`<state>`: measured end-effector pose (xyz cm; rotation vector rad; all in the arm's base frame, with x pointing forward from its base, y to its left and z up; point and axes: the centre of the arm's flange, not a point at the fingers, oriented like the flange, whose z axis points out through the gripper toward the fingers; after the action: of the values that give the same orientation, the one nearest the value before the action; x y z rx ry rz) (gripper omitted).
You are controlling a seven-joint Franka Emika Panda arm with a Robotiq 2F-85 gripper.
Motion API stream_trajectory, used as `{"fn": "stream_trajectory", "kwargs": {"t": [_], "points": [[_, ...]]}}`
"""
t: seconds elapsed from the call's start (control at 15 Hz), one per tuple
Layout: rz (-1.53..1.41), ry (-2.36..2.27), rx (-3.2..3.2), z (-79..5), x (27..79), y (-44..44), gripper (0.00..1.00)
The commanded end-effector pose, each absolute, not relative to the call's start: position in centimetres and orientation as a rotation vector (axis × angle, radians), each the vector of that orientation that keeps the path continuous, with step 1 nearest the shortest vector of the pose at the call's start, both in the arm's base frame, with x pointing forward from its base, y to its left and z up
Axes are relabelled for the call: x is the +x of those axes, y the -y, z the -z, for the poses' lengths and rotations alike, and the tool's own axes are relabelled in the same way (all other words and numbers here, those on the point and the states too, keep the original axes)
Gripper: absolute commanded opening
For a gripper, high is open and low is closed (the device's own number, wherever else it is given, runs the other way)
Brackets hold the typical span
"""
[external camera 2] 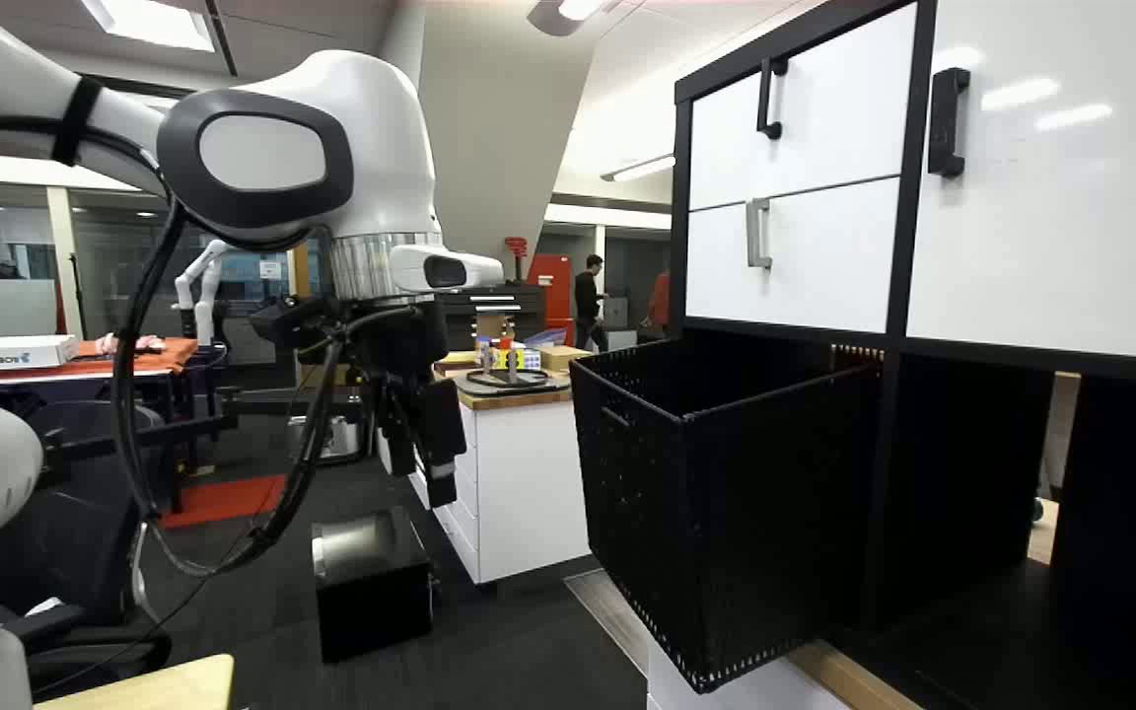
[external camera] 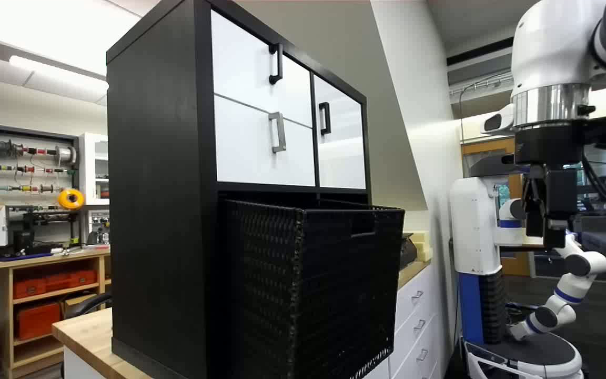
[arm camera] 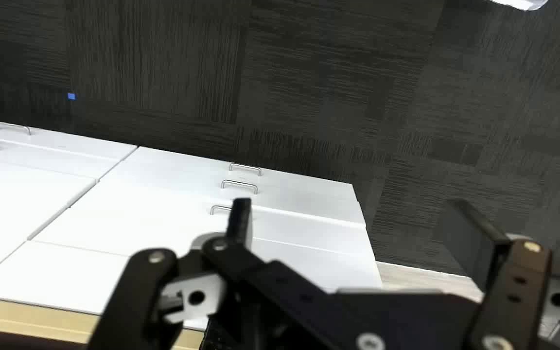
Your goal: Close the bottommost drawer of the cabinet to the left
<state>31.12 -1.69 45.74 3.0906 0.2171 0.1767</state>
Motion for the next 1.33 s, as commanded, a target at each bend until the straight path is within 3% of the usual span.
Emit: {"fn": "stream_trajectory", "kwargs": {"t": [0.0,0.73,1.27], "points": [[-0.177,-0.217,3.091,-45.7,31.1,1.7,1.00],[-0.178,-0.190,3.082,-44.9,31.6,1.0,1.00],[-0.248,-0.048,3.159,-41.2,35.2,-1.9,1.00]]}}
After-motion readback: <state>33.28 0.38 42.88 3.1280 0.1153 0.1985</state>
